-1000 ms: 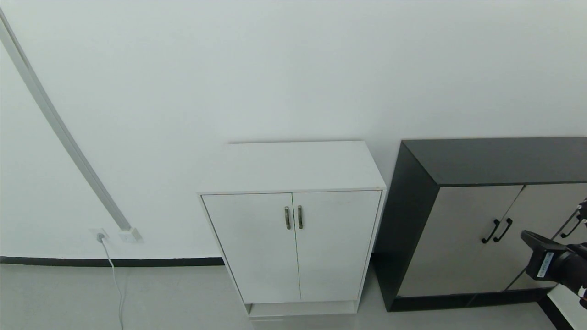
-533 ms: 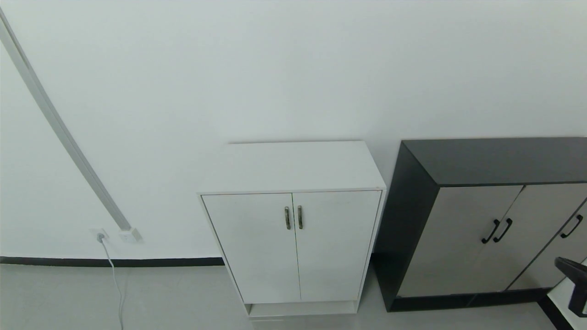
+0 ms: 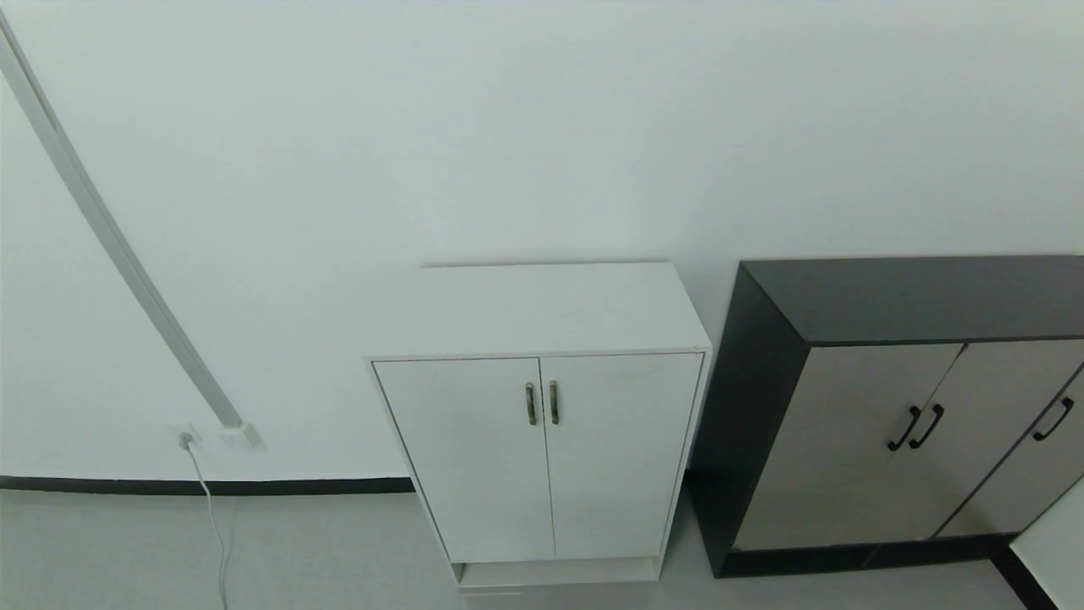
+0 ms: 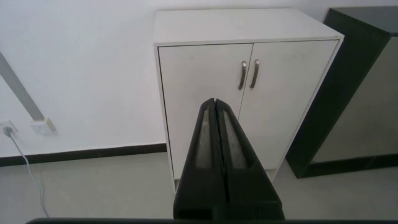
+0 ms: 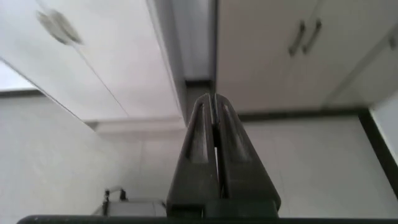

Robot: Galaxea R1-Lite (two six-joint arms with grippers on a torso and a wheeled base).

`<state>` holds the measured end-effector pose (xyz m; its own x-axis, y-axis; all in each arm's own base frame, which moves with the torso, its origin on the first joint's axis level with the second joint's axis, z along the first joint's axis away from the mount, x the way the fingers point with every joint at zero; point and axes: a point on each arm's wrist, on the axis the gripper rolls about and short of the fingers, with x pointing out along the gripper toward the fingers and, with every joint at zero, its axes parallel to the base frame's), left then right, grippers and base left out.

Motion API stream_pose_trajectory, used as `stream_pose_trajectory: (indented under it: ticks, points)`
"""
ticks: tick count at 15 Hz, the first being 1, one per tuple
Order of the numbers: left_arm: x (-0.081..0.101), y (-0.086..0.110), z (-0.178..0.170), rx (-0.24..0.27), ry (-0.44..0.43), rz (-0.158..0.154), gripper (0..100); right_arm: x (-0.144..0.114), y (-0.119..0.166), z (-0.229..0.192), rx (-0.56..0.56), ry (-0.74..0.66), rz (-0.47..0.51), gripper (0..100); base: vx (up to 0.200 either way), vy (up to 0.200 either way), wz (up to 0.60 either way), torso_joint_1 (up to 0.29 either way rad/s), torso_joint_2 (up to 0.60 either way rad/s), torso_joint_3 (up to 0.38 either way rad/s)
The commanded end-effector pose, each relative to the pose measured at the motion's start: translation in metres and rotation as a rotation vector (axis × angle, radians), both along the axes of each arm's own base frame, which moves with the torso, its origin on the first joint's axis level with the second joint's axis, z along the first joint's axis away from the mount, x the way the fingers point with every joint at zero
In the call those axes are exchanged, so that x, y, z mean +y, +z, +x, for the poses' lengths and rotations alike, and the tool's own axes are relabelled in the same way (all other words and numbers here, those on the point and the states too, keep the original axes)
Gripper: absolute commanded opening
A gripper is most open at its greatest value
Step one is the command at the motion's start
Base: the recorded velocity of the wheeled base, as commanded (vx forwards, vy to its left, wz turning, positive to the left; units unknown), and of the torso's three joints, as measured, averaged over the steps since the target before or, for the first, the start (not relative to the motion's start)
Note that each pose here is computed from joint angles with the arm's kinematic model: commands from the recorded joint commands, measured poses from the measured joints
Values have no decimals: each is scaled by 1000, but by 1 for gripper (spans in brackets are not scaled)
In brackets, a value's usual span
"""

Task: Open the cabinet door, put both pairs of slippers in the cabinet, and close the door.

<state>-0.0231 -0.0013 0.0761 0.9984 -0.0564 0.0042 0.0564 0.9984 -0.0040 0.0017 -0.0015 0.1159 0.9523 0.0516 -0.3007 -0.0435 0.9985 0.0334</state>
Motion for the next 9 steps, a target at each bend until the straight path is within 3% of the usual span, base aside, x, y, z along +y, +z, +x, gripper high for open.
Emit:
stream_pose_trajectory:
  ticks: [1, 4, 8, 9]
  points:
    - [0, 0, 0, 1, 1, 0, 0, -2, -14, -13, -74, 11, 13, 0, 0, 0, 0, 0, 0, 0]
    - [0, 0, 0, 1, 1, 0, 0, -1, -25, -13, -49, 11, 13, 0, 0, 0, 0, 0, 0, 0]
    - [0, 0, 0, 1, 1, 0, 0, -1, -27, -17, -123, 88, 24, 0, 0, 0, 0, 0, 0, 0]
    - [0, 0, 0, 1, 1, 0, 0, -2, -28, -20, -165, 111, -14, 0, 0, 0, 0, 0, 0, 0]
